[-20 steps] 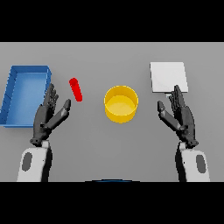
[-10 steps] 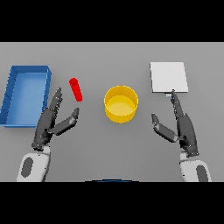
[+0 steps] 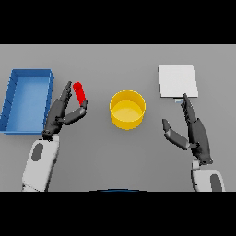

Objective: Pick up the red beaker and tilt it to pour out 1 green nut into yellow bowl. Pick up the yellow bowl and place it on the metallic measuring scale.

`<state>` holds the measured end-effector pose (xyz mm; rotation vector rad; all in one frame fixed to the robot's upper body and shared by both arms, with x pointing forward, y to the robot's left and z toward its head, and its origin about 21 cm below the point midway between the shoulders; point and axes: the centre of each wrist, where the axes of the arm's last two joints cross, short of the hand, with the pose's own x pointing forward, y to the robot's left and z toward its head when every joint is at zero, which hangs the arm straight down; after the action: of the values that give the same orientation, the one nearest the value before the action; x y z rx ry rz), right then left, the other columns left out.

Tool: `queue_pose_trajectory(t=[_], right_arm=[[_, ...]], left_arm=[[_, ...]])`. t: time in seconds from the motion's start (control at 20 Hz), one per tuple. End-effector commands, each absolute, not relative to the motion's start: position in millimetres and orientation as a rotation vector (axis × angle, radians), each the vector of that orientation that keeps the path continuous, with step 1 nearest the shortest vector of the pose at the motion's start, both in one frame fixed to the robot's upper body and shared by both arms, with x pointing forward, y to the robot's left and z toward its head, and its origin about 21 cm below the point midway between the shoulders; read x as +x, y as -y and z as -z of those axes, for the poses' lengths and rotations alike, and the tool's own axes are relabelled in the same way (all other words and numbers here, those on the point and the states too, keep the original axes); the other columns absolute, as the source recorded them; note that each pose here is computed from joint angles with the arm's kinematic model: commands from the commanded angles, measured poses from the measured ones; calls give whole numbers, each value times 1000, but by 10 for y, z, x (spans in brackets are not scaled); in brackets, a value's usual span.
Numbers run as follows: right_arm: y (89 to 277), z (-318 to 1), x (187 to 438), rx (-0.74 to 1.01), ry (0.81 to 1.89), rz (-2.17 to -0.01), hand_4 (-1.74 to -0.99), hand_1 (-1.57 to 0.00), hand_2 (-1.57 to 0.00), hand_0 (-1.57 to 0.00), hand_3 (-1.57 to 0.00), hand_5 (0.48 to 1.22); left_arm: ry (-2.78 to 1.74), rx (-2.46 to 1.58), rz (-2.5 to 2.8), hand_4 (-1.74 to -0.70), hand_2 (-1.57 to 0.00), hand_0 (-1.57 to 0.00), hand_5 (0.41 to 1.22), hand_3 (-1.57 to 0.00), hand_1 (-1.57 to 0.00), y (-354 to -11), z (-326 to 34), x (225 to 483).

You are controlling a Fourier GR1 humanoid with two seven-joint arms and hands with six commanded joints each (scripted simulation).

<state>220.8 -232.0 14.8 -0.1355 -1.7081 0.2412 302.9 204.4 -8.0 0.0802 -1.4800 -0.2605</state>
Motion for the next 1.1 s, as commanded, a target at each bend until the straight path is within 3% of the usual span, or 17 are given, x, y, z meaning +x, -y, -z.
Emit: queue_pose_trajectory(t=[0.0, 0.55, 0.9, 0.95, 1.0, 1.05], right_arm=[[2302, -131, 2205, -144, 1702, -247, -1331, 1, 1, 1, 1, 686], [2320, -111, 2210, -134, 1704, -224, -1329, 1, 1, 1, 1, 684], [2343, -154, 2218, -146, 1700, -229, -1295, 1, 1, 1, 1, 683], [2356, -140, 2215, -156, 1695, -233, -1291, 1, 1, 1, 1, 684], [2357, -155, 2216, -152, 1706, -233, -1289, 1, 1, 1, 1, 684], [2351, -149, 2215, -156, 1704, -236, -1286, 1, 1, 1, 1, 685]], left_arm=[[1479, 77, 256, -1359, 1, 1, 726, 1, 1, -2029, 113, 3068], [1471, 67, 268, -1311, 1, 1, 703, 1, 1, -1916, 135, 3536], [1507, 39, 262, -1389, -30, 1, 752, -3, 1, -1841, 149, 3664], [1506, 34, 244, -1416, -122, -81, 770, -75, -84, -1811, 149, 3680], [1497, 29, 223, -1444, -307, -253, 795, -220, -276, -1773, 179, 3671], [1490, 30, 208, -1443, -501, -458, 881, -490, -483, -1750, 186, 3684]])
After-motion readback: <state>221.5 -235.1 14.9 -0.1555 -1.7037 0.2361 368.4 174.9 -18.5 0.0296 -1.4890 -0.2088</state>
